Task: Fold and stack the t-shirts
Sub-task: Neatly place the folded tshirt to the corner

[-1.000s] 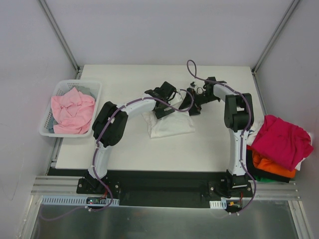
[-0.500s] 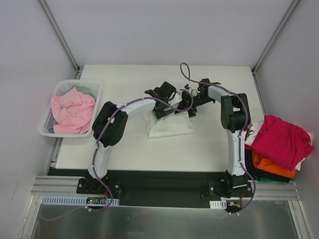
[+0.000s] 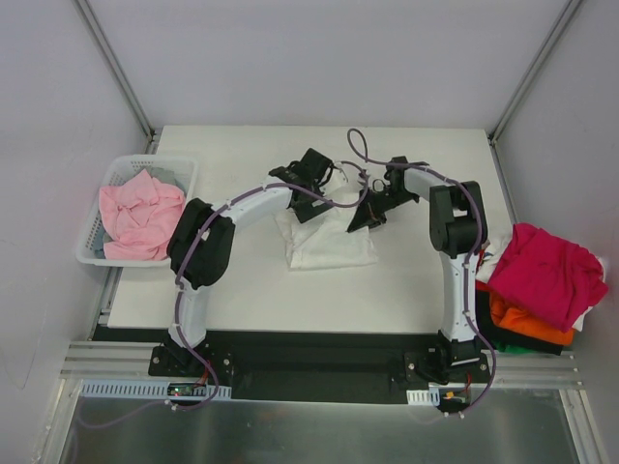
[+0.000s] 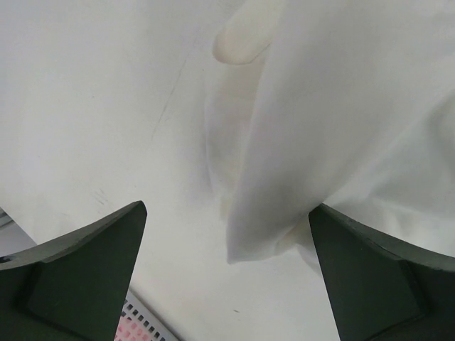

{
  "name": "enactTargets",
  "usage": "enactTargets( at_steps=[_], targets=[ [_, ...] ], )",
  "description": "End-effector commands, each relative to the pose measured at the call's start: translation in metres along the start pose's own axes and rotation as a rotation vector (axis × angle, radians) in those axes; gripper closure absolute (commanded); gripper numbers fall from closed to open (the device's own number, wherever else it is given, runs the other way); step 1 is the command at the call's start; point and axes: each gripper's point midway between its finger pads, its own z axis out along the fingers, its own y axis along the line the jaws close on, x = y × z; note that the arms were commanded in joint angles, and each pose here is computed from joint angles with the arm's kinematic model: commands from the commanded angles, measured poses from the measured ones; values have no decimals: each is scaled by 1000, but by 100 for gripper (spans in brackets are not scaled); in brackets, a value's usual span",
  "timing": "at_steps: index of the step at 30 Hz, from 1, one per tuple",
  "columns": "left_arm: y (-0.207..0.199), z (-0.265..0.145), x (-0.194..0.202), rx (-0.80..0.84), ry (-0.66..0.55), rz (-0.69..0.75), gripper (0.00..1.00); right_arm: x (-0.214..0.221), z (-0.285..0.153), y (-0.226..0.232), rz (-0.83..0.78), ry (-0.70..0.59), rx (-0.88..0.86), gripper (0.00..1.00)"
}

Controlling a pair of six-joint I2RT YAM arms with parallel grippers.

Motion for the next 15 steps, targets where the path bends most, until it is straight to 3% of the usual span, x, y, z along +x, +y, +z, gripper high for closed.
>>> enactTargets(
  at_steps=[1, 15],
  targets=[
    [15, -23, 6, -34, 1, -13, 1, 1, -34, 14, -102, -42, 124, 99],
    [21, -17, 18, -43, 35, -33, 1, 2, -117, 19, -170, -172, 448, 99]
  ],
)
